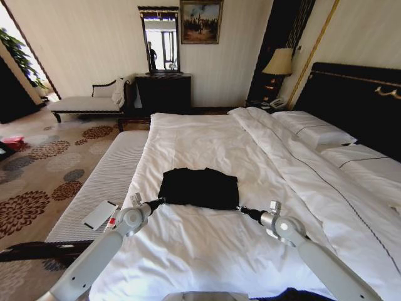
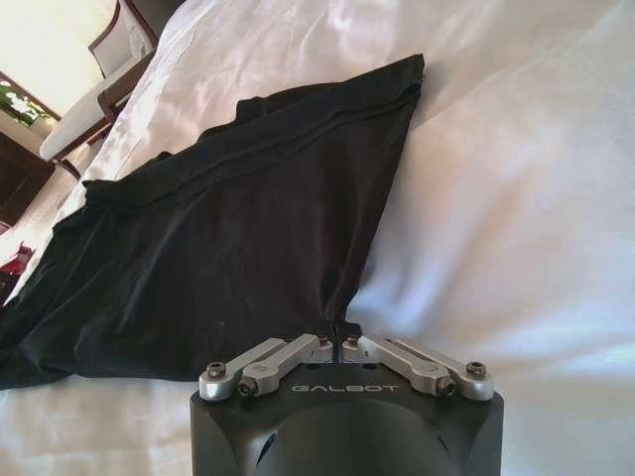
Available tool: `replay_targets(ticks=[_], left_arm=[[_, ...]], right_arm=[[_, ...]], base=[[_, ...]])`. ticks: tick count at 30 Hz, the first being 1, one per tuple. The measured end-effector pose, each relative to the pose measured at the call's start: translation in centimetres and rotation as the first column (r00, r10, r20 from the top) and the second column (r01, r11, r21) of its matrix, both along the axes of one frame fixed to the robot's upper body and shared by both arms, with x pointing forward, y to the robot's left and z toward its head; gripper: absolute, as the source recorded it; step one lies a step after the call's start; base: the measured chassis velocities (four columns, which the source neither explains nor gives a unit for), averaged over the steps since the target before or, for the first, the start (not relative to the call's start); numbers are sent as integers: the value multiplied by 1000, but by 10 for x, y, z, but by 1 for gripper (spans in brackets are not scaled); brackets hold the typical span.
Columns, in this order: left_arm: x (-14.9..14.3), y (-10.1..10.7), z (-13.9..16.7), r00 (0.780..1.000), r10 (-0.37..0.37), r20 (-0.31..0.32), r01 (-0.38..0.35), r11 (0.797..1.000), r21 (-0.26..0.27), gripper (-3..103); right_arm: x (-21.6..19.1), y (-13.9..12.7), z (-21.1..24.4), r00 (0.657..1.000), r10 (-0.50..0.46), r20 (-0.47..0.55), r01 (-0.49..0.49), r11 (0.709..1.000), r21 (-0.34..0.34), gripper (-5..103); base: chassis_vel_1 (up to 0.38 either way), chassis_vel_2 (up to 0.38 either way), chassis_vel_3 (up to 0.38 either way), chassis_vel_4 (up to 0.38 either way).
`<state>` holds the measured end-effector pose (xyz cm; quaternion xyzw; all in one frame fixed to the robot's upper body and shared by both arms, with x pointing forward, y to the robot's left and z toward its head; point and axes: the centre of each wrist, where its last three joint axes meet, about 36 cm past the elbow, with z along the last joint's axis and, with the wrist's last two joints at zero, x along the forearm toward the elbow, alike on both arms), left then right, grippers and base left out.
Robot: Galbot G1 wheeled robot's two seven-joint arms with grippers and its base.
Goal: Fold the clothes on the bed.
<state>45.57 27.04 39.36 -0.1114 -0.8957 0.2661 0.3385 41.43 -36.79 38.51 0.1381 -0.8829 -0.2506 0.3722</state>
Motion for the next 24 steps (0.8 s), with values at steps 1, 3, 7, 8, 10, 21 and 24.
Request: replay_targets(ticks=[1, 3, 7, 8, 10, 21, 24], left_arm=[[-2, 0, 1, 1000, -2, 3, 2, 1000, 0, 2], [-4, 0, 2, 1000, -4, 5, 4, 1000, 1, 2], [-12, 4, 4, 1000, -11, 7, 11, 1000, 14, 2], [-12, 4, 4, 1000, -11, 7, 11, 1000, 14, 2], [-19, 5, 10, 1000, -24, 19, 24, 999, 23, 2], [-62, 2, 24, 995, -84, 51, 81, 995, 53, 2], [-70, 3, 24, 995, -84, 46, 81, 995, 53, 2]], right_arm=[[-3, -1, 0, 1000, 3, 1, -3, 1000, -3, 0], [-5, -2, 0, 1000, 6, 2, -6, 1000, -9, 0], [-12, -7, -1, 1000, 21, 6, -21, 999, -40, 0], [-12, -7, -1, 1000, 21, 6, -21, 999, -40, 0], [-18, -8, 3, 999, 39, 16, -38, 998, -54, 0], [-56, -6, 31, 997, 49, 59, -46, 998, -52, 0], [-65, -11, 34, 997, 45, 61, -41, 997, -59, 0]], base=[[0, 0, 0, 0], [0, 0, 0, 0], [0, 0, 0, 0], [0, 0, 0, 0], [0, 0, 0, 0], [0, 0, 0, 0], [0, 0, 0, 0]])
